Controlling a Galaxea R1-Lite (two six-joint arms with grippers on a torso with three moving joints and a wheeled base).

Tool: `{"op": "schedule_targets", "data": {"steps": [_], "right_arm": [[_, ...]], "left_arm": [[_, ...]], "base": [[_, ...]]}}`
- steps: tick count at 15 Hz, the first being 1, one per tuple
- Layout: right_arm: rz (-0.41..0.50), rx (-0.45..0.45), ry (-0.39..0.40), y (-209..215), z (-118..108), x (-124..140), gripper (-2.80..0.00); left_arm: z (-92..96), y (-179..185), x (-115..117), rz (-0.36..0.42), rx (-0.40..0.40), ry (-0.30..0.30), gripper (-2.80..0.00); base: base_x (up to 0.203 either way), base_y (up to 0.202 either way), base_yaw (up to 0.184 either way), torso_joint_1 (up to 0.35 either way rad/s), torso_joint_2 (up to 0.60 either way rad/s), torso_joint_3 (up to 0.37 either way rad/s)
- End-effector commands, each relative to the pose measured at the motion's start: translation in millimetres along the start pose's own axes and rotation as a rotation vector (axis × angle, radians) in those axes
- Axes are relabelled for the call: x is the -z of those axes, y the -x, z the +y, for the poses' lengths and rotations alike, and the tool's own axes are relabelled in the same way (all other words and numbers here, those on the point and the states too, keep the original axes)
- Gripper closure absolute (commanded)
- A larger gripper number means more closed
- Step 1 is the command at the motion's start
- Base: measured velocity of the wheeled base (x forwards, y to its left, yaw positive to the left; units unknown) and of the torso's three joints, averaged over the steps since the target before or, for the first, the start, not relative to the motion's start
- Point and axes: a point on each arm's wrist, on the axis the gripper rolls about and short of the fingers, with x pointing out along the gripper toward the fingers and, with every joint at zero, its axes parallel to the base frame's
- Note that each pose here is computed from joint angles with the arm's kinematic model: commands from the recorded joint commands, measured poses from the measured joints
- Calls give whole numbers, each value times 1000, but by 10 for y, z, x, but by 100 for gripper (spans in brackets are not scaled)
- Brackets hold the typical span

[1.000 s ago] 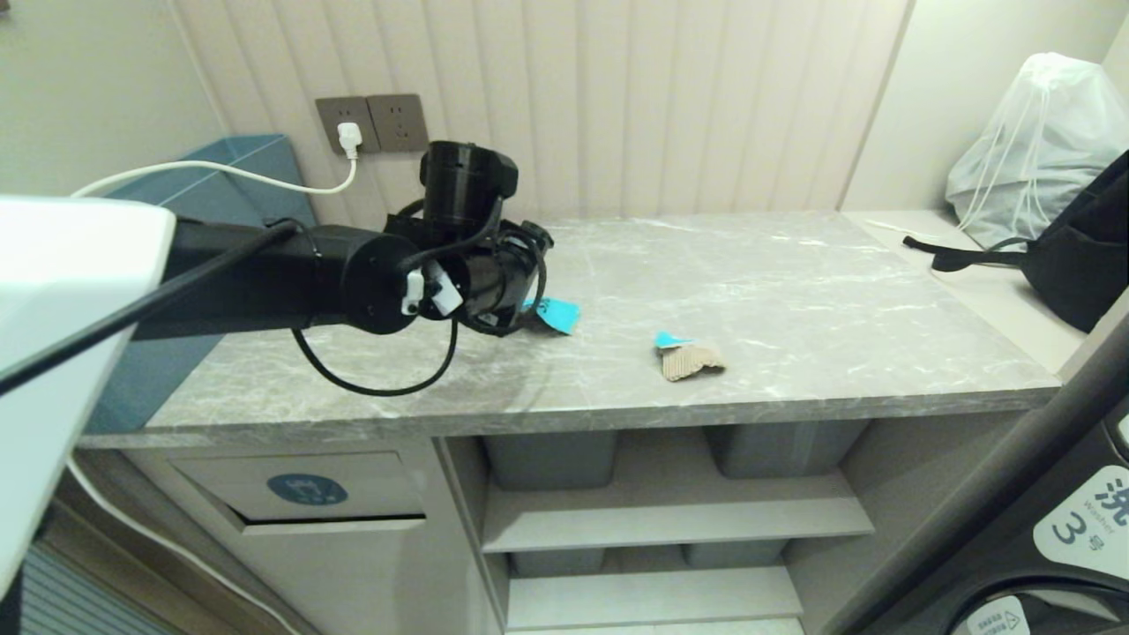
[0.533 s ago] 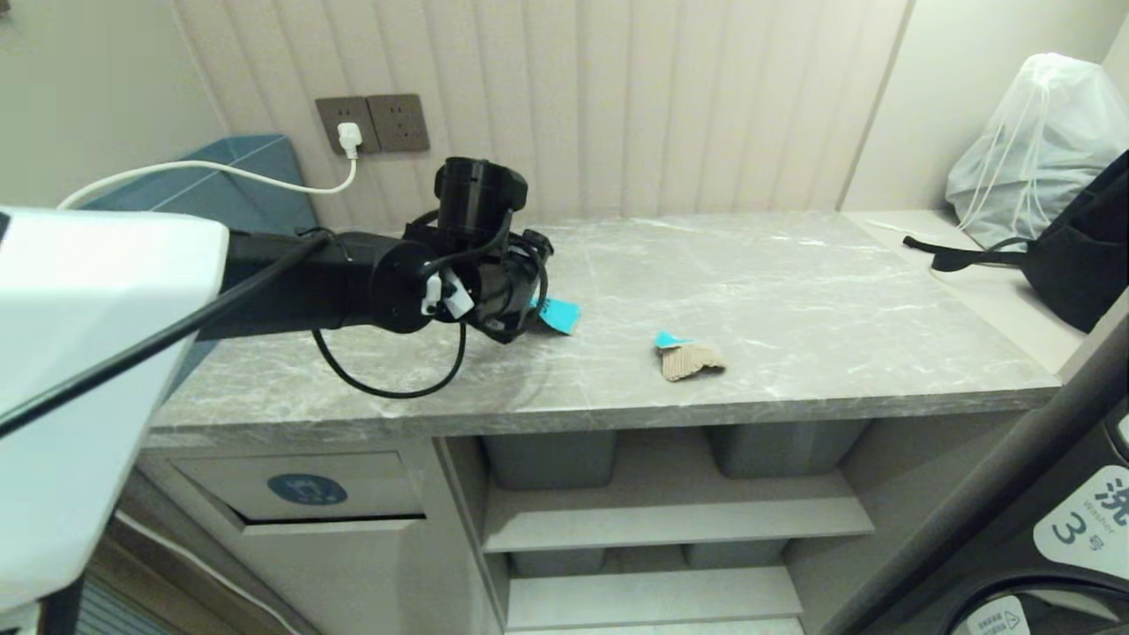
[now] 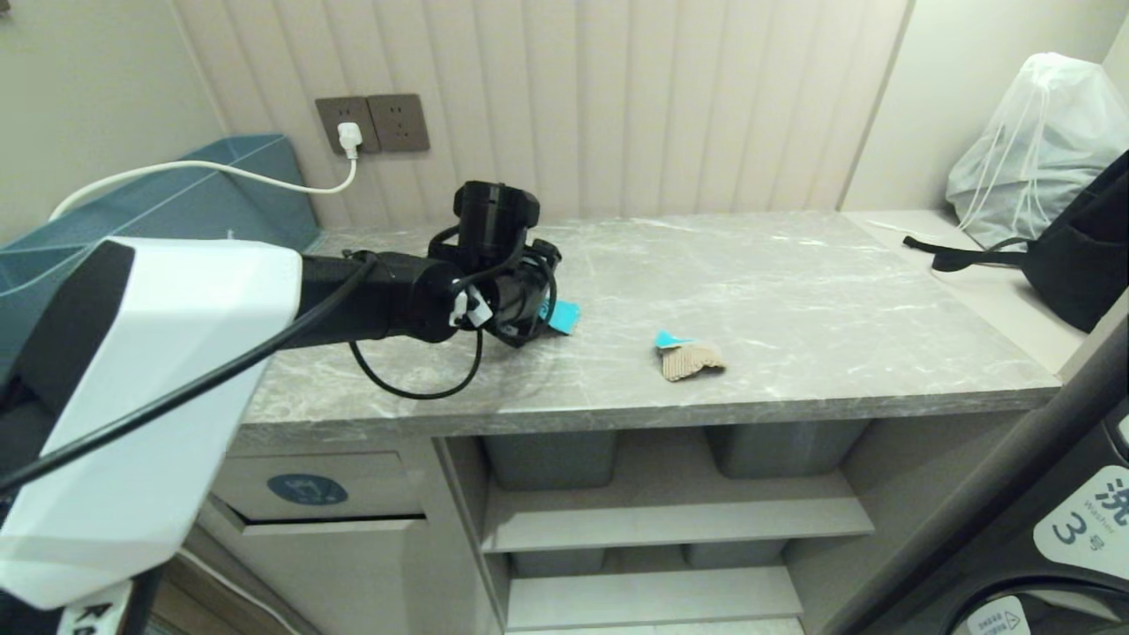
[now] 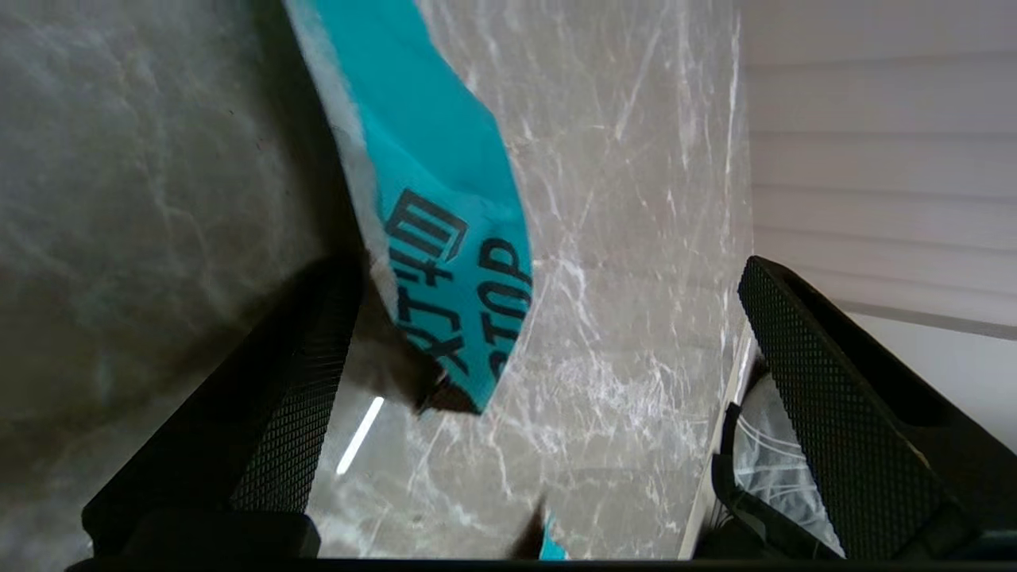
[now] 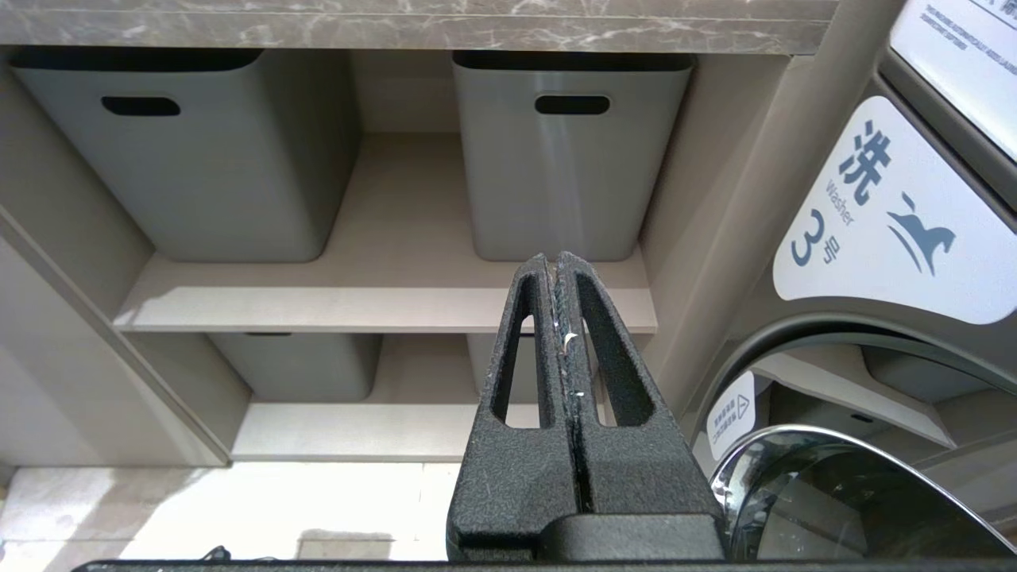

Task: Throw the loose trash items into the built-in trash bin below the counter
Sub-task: Pick up the garbage

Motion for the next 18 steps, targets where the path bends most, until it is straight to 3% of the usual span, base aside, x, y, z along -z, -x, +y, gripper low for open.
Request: {"op": "schedule_targets", "data": {"steps": [1, 4, 6, 7, 14, 18], "right_arm": [[-1, -1, 1, 1, 0, 0, 0], [-1, 1, 1, 1, 0, 0, 0], [-1, 0, 1, 1, 0, 0, 0], [-1, 1, 1, 1, 0, 0, 0], [-1, 1, -1, 1, 0, 0, 0], [0, -1, -1, 1, 0, 0, 0]], "left_arm": [[58, -86, 21, -4, 4, 10, -280], [81, -199, 16, -25, 68, 27, -280], [107, -228, 31, -25, 65, 24, -280], [113, -233, 33, -27, 63, 24, 0], [13, -138, -47, -39, 88, 30, 0], [-161, 43, -129, -63, 132, -20, 0]], "base": [[0, 0, 0, 0, 0, 0], [0, 0, 0, 0, 0, 0], [0, 0, 0, 0, 0, 0], [0, 0, 0, 0, 0, 0], [0, 0, 0, 0, 0, 0], [0, 0, 0, 0, 0, 0]]}}
